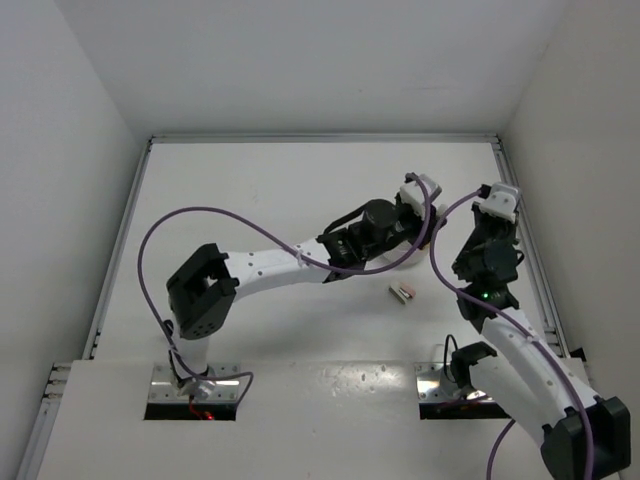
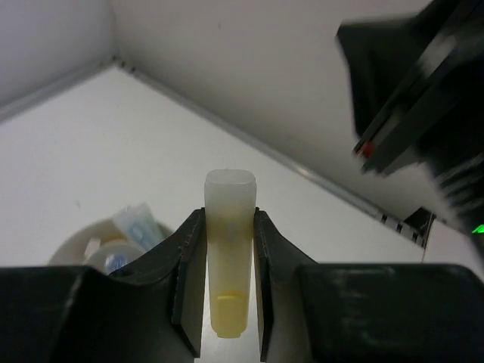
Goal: Sort the stationery into containers
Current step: Place the pen in the storage box.
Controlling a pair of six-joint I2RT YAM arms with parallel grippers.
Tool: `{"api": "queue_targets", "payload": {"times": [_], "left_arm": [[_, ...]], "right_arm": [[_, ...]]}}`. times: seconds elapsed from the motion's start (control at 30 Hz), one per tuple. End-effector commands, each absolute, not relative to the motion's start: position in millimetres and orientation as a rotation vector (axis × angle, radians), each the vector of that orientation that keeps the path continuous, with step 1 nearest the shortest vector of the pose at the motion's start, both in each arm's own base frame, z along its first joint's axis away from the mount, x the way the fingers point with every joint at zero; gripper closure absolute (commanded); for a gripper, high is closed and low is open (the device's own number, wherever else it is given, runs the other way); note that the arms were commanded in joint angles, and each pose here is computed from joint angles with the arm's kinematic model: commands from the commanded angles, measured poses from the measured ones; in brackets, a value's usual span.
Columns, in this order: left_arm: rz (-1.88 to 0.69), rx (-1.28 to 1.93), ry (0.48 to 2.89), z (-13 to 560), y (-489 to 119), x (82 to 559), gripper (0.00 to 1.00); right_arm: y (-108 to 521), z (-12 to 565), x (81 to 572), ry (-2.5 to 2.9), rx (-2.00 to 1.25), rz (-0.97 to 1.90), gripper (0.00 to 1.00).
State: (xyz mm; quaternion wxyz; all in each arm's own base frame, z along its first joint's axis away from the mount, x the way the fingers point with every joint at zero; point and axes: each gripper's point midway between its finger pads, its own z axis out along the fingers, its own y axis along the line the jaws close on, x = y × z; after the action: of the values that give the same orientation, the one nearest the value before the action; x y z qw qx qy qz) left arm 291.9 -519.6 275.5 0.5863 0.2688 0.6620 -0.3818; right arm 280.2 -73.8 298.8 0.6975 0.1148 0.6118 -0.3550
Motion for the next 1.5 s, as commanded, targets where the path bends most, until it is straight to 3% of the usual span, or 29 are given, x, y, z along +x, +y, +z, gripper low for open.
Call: {"api": "queue_targets", "payload": {"times": [0.0,0.6,1.47], "left_arm": [[-0.885,0.642,1.388,312.6,-538.4,299.4,1.0],[-0.728,0.525,1.438,245.0,-567.8,361.8,1.0],[-0.687,0.509,1.538,178.9,-559.0,391.2,1.0]], "right_arm": [[-76.9,306.3,276.7,1.316,0.301,-0.777,1.0],[-87.2,310.4,264.2,1.244,0.353,-0.798,1.0],[-86.2,305.2,264.8,1.249,0.339,-0.797,1.0]]}}
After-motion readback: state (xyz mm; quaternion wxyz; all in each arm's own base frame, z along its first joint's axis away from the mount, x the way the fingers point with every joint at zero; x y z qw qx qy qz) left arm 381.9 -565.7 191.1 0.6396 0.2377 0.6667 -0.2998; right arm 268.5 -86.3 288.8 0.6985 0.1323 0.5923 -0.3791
